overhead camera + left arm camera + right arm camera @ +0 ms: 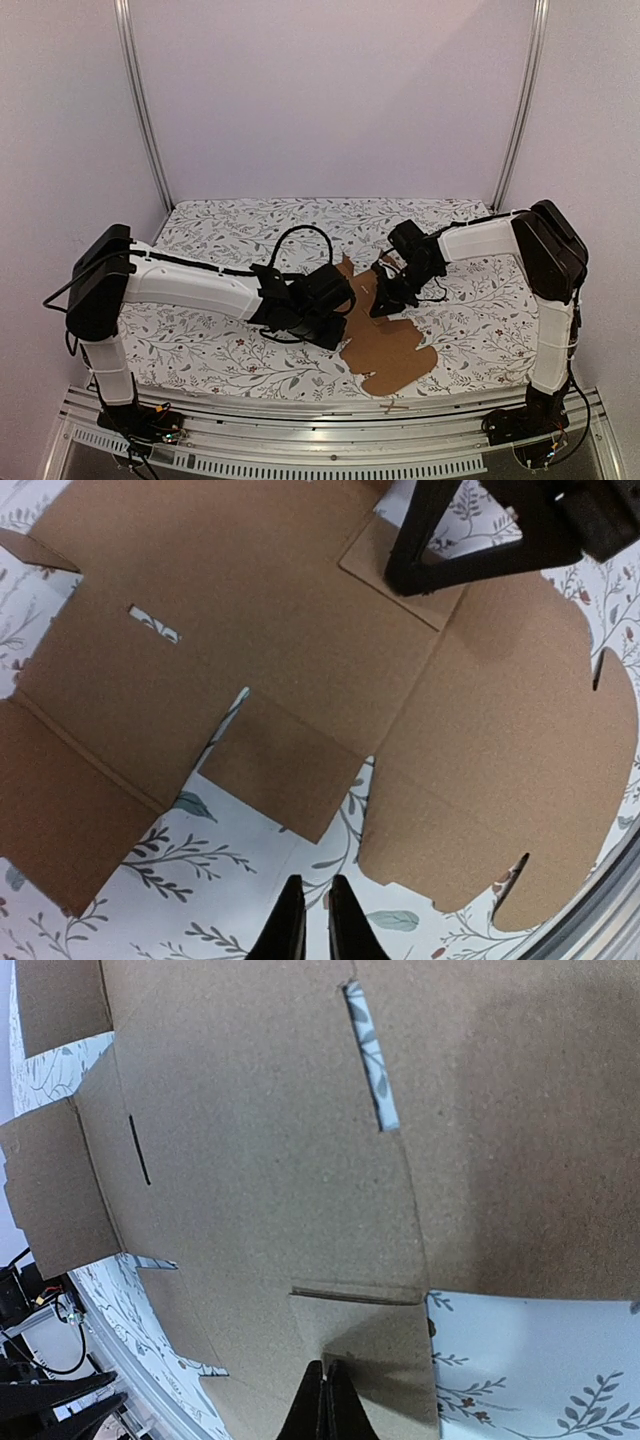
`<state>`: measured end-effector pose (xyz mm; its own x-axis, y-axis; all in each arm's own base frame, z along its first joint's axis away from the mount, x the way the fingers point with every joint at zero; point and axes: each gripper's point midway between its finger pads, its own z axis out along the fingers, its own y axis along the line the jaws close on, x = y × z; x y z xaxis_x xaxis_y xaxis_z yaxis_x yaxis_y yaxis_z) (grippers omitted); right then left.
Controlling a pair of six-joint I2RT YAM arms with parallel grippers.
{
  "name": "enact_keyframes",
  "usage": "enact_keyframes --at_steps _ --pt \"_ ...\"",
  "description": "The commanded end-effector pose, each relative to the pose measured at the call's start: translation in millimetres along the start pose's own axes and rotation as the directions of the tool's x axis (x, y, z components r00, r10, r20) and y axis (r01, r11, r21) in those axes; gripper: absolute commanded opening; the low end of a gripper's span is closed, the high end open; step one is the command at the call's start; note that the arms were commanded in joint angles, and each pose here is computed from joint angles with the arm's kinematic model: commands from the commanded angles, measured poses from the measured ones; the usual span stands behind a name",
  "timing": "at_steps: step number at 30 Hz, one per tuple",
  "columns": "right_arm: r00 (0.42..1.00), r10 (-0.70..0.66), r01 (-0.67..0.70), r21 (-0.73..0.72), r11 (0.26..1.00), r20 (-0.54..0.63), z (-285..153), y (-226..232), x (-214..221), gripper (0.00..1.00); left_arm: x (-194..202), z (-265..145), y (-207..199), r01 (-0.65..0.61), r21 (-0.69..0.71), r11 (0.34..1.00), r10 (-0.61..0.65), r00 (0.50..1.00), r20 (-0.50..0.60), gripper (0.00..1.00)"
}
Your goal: Fold the paper box
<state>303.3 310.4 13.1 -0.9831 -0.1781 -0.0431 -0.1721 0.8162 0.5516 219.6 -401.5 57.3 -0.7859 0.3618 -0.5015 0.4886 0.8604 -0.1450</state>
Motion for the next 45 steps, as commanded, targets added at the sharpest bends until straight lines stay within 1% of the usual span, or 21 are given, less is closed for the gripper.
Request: enact_keyframes --at_steps 1,10,14,21,28,39,45 --pt "0.997 0.059 -0.055 0.066 0.996 -0.053 24.2 -30.3 14.9 0.0 20.4 15.9 23.2 -0.032 -0.132 0.991 0.025 0.998 -0.055 0.08" --pt "0.996 0.07 -0.068 0.049 0.997 -0.046 20.0 -33.7 11.5 0.0 29.6 31.6 32.5 -0.132 -0.214 0.968 0.101 0.983 -0.15 0.07" --pt "0.996 0.08 -0.078 0.042 0.996 -0.049 19.9 -36.3 10.5 0.0 31.2 38.0 32.9 -0.135 -0.217 0.967 0.103 0.983 -0.154 0.08" --pt "0.991 0.103 -0.1 0.033 0.994 -0.084 29.0 -41.9 15.6 0.0 4.5 35.1 20.0 -0.109 -0.177 0.978 0.1 0.993 -0.06 0.08" --pt "0.99 0.112 -0.109 0.03 0.994 -0.09 31.0 -44.6 15.3 0.0 -21.5 24.9 8.2 -0.075 -0.135 0.988 0.08 0.996 0.034 0.08" --pt "0.987 0.123 -0.122 0.021 0.992 -0.098 31.5 -47.5 15.4 0.0 -44.9 14.0 -0.6 -0.044 -0.093 0.995 0.055 0.992 0.115 0.09" --pt "0.987 0.127 -0.126 0.016 0.992 -0.102 31.8 -48.8 14.9 0.0 -50.5 14.6 -4.3 -0.053 -0.084 0.995 0.063 0.99 0.126 0.09"
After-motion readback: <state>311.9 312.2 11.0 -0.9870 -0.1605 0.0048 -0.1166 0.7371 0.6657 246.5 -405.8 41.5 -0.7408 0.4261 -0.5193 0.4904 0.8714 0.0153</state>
